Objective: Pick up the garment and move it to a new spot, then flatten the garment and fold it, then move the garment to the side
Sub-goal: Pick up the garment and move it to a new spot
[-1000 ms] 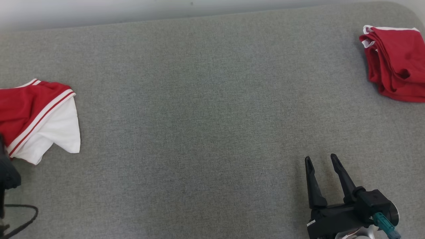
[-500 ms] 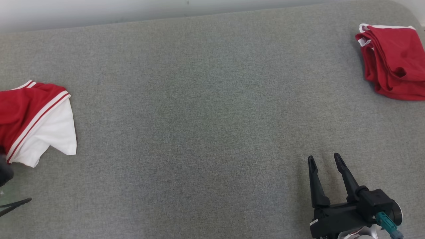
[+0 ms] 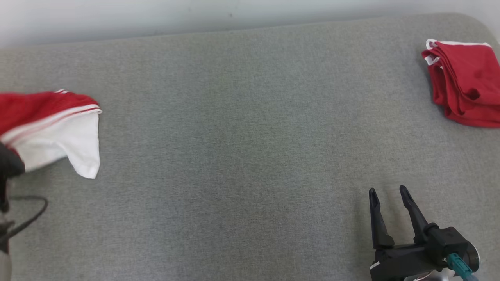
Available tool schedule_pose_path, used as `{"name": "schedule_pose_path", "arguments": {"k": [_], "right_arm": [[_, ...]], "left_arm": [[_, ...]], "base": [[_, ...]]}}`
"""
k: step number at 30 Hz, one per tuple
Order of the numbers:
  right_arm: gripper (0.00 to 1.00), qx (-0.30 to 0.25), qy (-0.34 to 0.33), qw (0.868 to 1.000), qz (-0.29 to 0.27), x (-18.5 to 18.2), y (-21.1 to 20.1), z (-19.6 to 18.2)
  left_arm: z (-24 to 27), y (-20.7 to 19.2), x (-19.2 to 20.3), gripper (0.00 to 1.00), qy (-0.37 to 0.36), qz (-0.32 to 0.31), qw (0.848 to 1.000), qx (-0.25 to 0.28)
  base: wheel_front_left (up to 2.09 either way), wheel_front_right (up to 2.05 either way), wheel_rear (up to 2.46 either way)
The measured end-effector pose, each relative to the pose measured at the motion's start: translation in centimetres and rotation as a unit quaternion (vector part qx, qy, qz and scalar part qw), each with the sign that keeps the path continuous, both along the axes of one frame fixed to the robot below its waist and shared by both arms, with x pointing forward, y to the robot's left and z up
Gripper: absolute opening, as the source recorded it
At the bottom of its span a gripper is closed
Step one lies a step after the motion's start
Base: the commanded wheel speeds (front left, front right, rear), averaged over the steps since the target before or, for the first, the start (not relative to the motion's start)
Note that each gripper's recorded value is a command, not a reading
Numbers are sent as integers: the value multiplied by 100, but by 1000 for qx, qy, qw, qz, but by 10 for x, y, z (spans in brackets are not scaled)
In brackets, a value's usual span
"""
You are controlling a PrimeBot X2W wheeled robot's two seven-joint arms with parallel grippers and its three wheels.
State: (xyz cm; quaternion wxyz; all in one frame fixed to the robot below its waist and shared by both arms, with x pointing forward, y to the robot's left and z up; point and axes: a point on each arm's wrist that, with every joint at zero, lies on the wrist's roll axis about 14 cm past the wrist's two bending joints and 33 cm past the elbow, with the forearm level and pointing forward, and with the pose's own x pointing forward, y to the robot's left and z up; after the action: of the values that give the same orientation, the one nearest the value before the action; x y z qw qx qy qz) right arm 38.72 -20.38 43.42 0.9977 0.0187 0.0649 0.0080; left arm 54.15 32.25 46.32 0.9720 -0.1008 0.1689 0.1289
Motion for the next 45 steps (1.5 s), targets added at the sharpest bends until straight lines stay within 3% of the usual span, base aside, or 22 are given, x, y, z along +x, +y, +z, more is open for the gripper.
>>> {"name": "schedule_pose_path", "arguments": {"k": [7,10,15,18,31,35,41,45], "right_arm": [[100,8,-10,1000,8,-4,9,7],[100,11,-13,1000,8,-7,11,10],[100,14,-17,1000,0,-17,8,14],[100,16,-18,1000,-10,-25,4,16],[100,14,-24,996,-83,-66,-36,23],[100,13,-28,995,-95,-73,-43,25],[100,16,-28,994,-100,-76,-44,25],[100,17,-29,995,-98,-75,-44,26]], "left_arm": [[103,-40,31,0,-171,-52,984,14],[129,-64,35,0,-208,-82,975,10],[184,-133,35,0,-286,-164,944,-20],[189,-176,29,0,-295,-206,929,-85],[161,-344,-38,0,-261,-394,869,-146],[127,-364,-57,0,-221,-410,870,-161],[30,-358,-85,0,-109,-399,898,-149],[-20,-354,-112,0,-43,-396,905,-147]], "base": [[0,0,0],[0,0,0],[0,0,0],[0,0,0],[0,0,0],[0,0,0],[0,0,0],[0,0,0]]}}
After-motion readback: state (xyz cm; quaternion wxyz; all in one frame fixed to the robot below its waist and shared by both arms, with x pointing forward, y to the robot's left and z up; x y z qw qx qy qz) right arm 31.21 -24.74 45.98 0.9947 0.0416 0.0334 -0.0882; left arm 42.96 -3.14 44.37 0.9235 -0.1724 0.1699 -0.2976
